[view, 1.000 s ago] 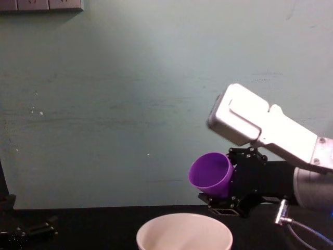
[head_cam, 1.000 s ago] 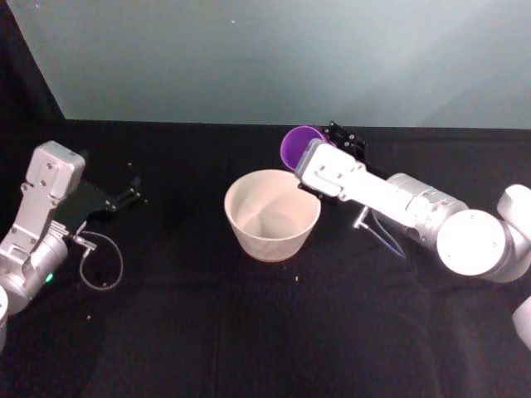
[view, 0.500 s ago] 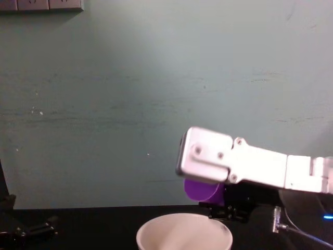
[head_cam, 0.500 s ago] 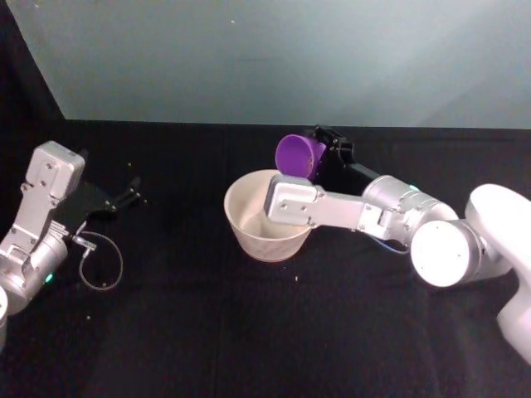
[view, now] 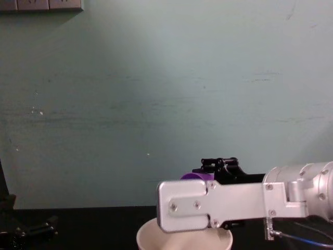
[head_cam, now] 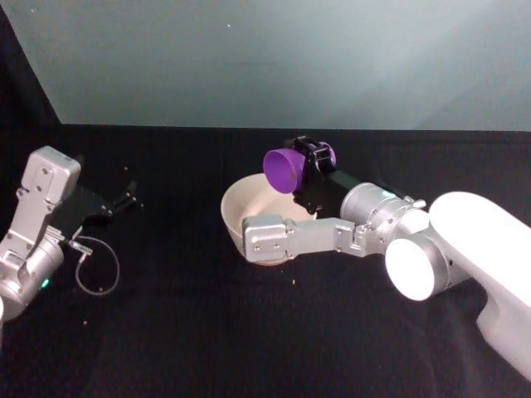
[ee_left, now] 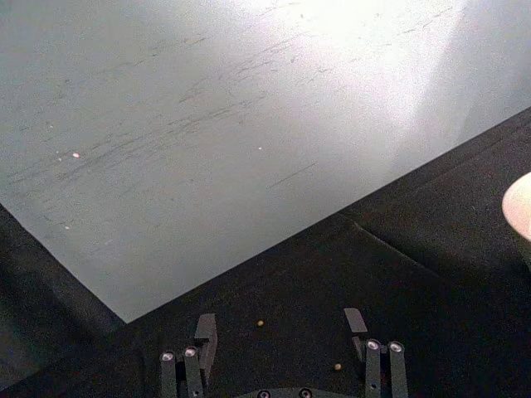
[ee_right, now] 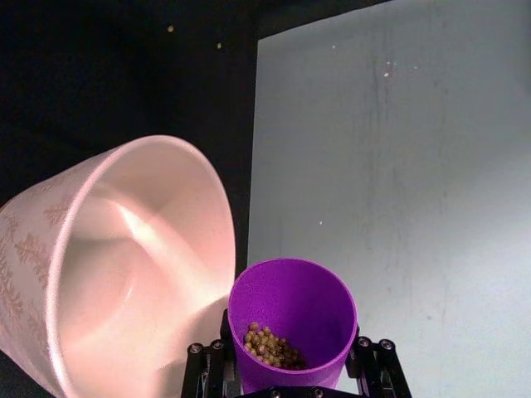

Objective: Pick up the cup and pour the mung beans from the cup into the bowl.

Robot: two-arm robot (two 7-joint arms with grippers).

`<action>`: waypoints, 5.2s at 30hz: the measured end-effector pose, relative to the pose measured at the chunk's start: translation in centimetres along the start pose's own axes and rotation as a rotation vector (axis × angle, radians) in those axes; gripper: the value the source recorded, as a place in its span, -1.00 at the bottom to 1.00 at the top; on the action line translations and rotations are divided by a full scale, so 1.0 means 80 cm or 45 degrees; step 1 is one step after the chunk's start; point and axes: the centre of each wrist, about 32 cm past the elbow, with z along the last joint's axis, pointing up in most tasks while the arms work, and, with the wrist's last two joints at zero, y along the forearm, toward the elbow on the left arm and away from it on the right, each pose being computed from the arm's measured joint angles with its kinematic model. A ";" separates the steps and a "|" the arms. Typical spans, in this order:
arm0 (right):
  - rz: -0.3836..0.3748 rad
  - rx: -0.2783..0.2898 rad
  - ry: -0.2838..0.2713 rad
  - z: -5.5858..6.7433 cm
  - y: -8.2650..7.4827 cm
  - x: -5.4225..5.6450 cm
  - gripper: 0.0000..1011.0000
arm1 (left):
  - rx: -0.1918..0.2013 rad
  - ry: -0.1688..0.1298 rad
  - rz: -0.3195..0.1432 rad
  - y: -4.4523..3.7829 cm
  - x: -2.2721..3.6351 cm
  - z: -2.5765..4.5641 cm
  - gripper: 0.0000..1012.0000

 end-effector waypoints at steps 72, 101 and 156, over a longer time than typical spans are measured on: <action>0.025 -0.032 -0.381 0.025 0.002 -0.006 0.42 | 0.000 0.000 0.000 0.000 0.0000 0.0000 0.98; 0.020 -0.035 -0.404 0.026 0.001 -0.006 0.42 | 0.000 0.000 0.000 0.000 0.0000 0.0000 0.98; 0.010 -0.103 -0.835 0.049 0.000 -0.015 0.42 | 0.000 0.000 0.000 0.000 0.0000 0.0000 0.98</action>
